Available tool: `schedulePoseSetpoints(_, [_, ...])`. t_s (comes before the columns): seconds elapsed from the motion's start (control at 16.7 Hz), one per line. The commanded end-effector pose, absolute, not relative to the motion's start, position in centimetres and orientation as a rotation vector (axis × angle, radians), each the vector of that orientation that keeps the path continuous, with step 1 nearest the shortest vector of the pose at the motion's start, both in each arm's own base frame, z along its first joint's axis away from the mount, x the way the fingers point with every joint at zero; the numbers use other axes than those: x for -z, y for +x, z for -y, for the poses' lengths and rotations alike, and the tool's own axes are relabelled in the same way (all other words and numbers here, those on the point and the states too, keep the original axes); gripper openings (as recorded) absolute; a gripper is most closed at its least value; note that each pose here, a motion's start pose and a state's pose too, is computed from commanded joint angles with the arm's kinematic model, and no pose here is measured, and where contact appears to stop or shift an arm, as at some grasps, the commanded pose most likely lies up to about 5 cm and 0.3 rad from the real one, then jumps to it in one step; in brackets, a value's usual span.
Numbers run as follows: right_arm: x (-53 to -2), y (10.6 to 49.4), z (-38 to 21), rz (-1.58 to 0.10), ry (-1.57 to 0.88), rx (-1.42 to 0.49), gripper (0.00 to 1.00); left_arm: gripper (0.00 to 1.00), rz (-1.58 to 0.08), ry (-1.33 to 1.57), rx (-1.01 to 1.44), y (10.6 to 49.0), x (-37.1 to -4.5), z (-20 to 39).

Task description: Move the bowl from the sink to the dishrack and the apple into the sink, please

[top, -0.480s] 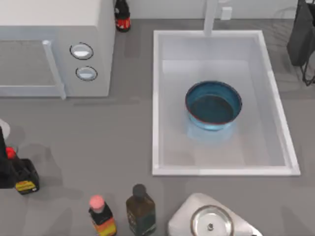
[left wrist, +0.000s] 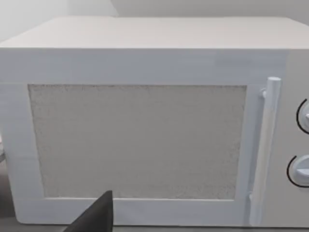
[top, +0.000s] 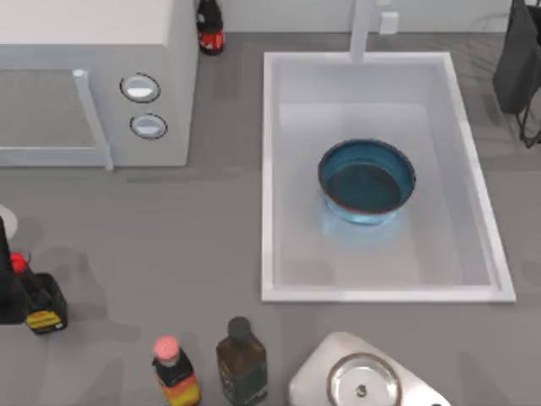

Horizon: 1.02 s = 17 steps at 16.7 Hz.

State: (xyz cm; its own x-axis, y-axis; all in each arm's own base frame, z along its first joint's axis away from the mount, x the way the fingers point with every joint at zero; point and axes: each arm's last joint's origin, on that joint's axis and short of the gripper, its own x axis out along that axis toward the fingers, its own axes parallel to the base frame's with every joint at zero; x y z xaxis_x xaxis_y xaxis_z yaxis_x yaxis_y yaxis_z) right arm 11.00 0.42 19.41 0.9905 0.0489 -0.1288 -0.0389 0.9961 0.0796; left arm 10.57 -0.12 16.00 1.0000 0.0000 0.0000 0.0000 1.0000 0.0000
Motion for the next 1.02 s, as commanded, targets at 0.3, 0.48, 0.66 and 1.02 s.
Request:
schedulePoseSetpoints(0.3, [-25.3,14.2,-1.8,-0.419,0.180,-0.073,1.00,1.00,0.000,0.000,0.000,10.6,-16.0,0.1])
schedulePoseSetpoints(0.48, [-28.7,18.4,-3.5,-0.635,0.218,-0.068,1.00,1.00,0.000,0.000,0.000,10.6,-16.0,0.1])
schedulePoseSetpoints(0.66, [-30.5,24.4,-6.2,-0.857,0.220,-0.046,1.00,1.00,0.000,0.000,0.000,10.6,-16.0,0.1])
schedulePoseSetpoints(1.02, [-27.1,37.1,-14.7,-1.219,0.138,0.016,1.00,1.00,0.000,0.000,0.000,10.6,-16.0,0.1])
